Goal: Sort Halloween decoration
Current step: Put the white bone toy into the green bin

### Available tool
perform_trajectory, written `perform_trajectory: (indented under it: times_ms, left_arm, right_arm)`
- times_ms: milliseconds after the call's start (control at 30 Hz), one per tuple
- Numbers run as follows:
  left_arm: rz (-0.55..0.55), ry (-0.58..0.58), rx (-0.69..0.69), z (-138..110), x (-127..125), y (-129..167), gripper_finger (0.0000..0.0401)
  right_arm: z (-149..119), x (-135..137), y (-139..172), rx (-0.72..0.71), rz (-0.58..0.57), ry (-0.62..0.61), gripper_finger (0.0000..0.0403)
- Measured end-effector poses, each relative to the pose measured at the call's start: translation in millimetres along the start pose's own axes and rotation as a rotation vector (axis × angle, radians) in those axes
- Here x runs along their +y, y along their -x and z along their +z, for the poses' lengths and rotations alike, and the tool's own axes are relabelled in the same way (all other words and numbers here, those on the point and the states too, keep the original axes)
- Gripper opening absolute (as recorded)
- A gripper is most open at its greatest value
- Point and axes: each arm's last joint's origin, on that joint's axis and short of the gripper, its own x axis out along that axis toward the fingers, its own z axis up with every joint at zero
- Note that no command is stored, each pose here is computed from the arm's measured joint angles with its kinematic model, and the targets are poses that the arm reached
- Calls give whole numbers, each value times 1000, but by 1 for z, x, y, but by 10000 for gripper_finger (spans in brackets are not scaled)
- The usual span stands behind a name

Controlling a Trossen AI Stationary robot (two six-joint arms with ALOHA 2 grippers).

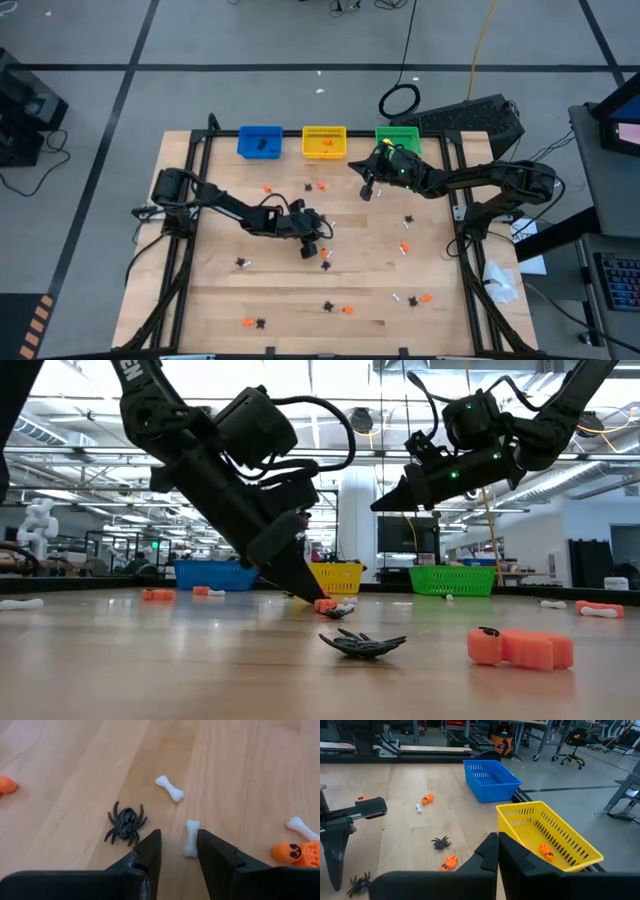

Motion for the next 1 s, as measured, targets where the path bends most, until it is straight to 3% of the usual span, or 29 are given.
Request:
perform_trajectory:
  times_ms: [300, 567, 867, 1000]
  left_arm:
    - [-12, -11, 9, -9, -1, -13, 109]
    - [-54, -58, 16, -10, -3, -13, 11]
    - [-71, -76, -29, 5, 0, 5, 4]
    - [-77, -53, -108, 23, 4, 20, 2]
  right_arm:
    - [0, 0, 0, -1, 0, 0, 0]
    - [0, 0, 0, -1, 0, 0, 0]
    - [0, 0, 0, 0, 0, 0, 0]
    - [1, 0, 2, 7, 1, 0, 0]
